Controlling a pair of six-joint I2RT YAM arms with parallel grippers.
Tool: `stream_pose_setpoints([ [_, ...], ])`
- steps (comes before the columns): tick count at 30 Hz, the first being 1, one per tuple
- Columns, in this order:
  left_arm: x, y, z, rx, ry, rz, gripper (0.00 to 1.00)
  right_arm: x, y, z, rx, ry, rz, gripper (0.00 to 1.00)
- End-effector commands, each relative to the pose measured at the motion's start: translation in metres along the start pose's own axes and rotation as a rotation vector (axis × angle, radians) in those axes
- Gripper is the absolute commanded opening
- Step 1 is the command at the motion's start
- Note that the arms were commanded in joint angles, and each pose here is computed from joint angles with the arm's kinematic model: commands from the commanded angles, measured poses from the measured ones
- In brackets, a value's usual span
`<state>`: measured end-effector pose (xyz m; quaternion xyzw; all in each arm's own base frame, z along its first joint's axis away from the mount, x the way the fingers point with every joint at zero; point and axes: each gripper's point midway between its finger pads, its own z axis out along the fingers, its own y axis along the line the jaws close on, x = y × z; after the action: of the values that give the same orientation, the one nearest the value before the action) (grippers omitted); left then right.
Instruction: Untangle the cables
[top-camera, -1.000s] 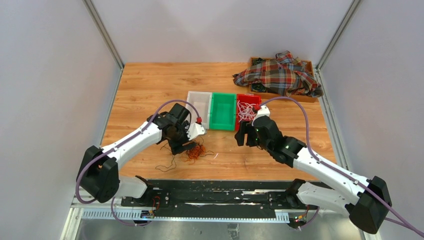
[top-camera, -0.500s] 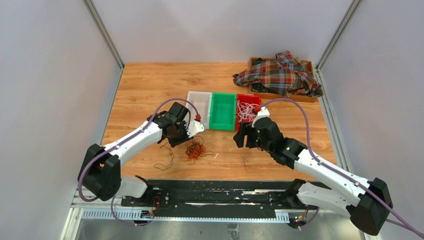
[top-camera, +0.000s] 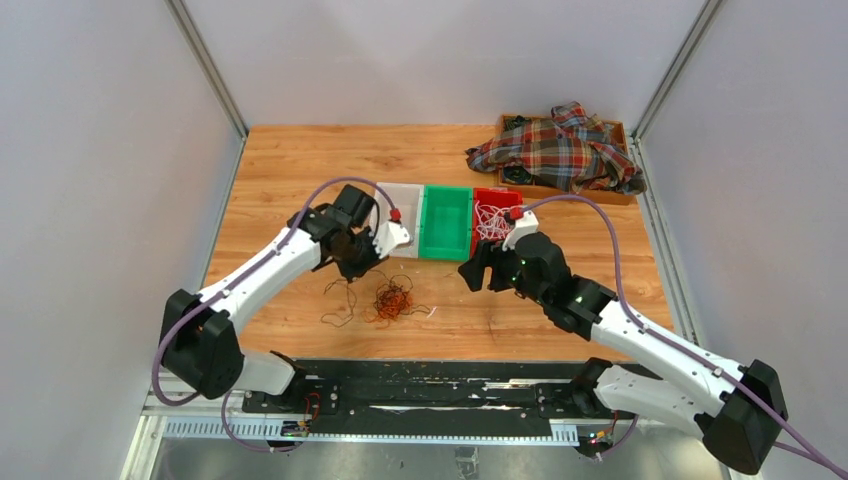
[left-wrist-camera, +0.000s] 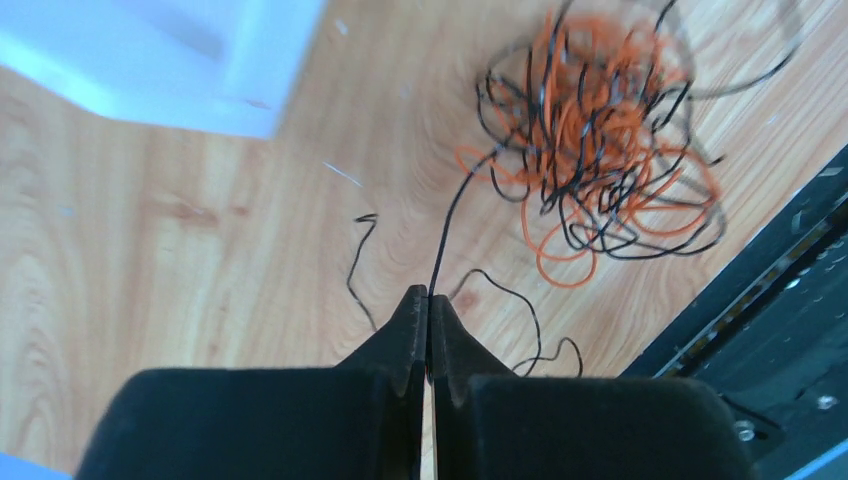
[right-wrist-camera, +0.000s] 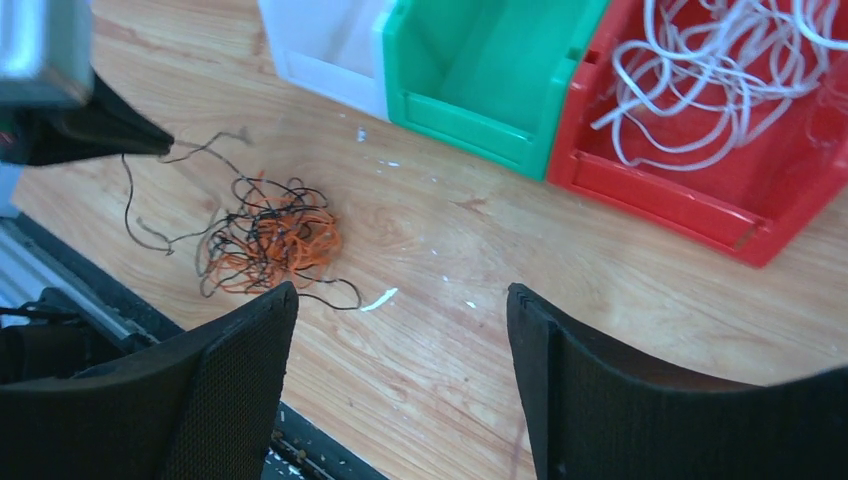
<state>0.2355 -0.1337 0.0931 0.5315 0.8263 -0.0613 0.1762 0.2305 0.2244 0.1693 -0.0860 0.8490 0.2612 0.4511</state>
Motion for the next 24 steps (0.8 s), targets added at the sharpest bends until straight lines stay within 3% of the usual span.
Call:
stream_pose_setpoints([
  [1, -0.056, 0.004, -0.062, -0.006, -0.21, -0.038, 0.01, -0.022, 0.031, 0.001, -0.168, -0.074, -0.04, 0.77],
  [6, -0.102, -0.001, -0.138, -0.026, -0.439, -0.018, 0.0, -0.049, 0.076, -0.005, -0.381, -0.175, -0.103, 0.8],
  [9, -0.114, -0.01, -0.165, -0.006, -0.516, 0.006, 0.0, -0.066, 0.103, -0.009, -0.498, -0.23, -0.15, 0.81],
  [20, -0.127, -0.024, -0.2, 0.032, -0.599, 0.056, 0.0, -0.103, 0.169, 0.003, -0.648, -0.276, -0.244, 0.81],
  [24, -0.13, -0.025, -0.207, 0.031, -0.621, 0.065, 0.0, -0.1, 0.186, 0.006, -0.7, -0.258, -0.251, 0.77],
])
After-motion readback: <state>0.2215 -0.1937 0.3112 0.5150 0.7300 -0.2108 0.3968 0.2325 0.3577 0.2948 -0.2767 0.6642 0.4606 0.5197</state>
